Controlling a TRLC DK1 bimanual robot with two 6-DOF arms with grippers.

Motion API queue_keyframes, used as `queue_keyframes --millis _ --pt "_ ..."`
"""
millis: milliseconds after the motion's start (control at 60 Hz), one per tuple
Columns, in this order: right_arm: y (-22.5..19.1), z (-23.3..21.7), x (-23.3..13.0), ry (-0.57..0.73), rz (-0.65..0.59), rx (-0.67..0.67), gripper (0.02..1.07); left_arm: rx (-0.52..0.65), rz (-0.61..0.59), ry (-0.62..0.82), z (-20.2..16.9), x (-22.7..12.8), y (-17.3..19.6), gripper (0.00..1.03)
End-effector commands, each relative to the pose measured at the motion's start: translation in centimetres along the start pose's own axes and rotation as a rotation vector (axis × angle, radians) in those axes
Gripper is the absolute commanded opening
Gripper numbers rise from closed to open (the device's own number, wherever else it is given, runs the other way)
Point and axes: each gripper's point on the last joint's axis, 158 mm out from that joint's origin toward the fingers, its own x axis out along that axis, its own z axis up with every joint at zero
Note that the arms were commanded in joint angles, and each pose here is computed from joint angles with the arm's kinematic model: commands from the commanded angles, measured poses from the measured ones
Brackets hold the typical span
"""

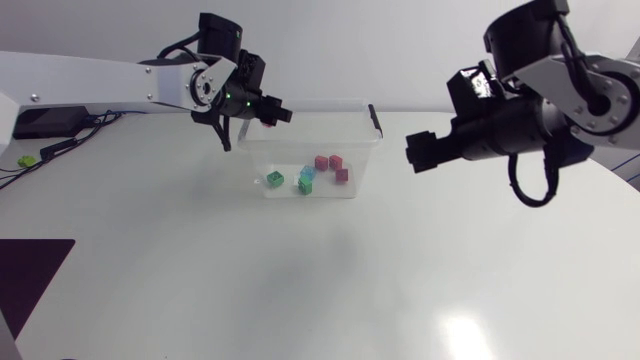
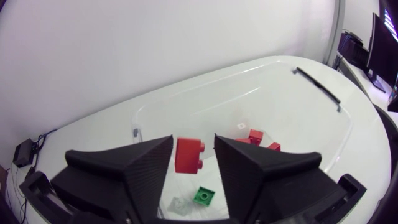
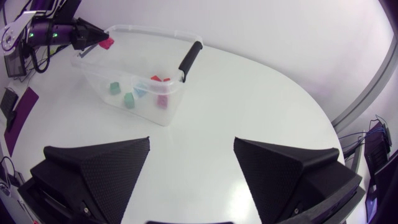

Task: Place the duplo bricks in the container

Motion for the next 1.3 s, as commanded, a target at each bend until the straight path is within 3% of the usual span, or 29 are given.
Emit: queue_keyframes --millis 0,200,433,633,800,983,1117,1283 --pt "-1.0 -1.4 -0.8 -0.015 -0.027 -0.024 1.02 -0.025 0.035 -0.009 0.2 0.8 1.3 0.97" --pt "-3.5 -2.2 -4.0 -0.108 -0.088 0.013 1.02 -0.059 0.098 -0.056 0.5 -2.9 5.1 0.99" --pt "-6.9 -3.5 -7.9 -0.213 -0.19 0.046 1.02 -0.083 0.253 -0.207 1.1 -13.7 11.3 0.99" --pt "-8.7 -4.7 -10.9 -0.282 -0.278 0.03 1.02 -0.092 0.367 -0.309 -0.4 -22.4 13.9 0.99" --pt "-10.1 -6.2 -13.0 -0.36 -0.382 0.033 1.02 -0.048 0.433 -0.42 -1.7 -28.7 13.3 0.99" --pt "-9.7 -8.2 -14.3 -0.43 -0.407 0.021 1.02 -0.022 0.469 -0.538 -3.4 -33.8 11.5 0.99" --pt "-9.8 -9.6 -14.6 -0.46 -0.434 0.018 1.02 -0.013 0.473 -0.584 -5.4 -35.7 10.1 0.99" --pt "-9.4 -10.2 -13.8 -0.504 -0.409 0.053 1.02 -0.047 0.447 -0.573 -8.0 -35.2 9.2 0.99"
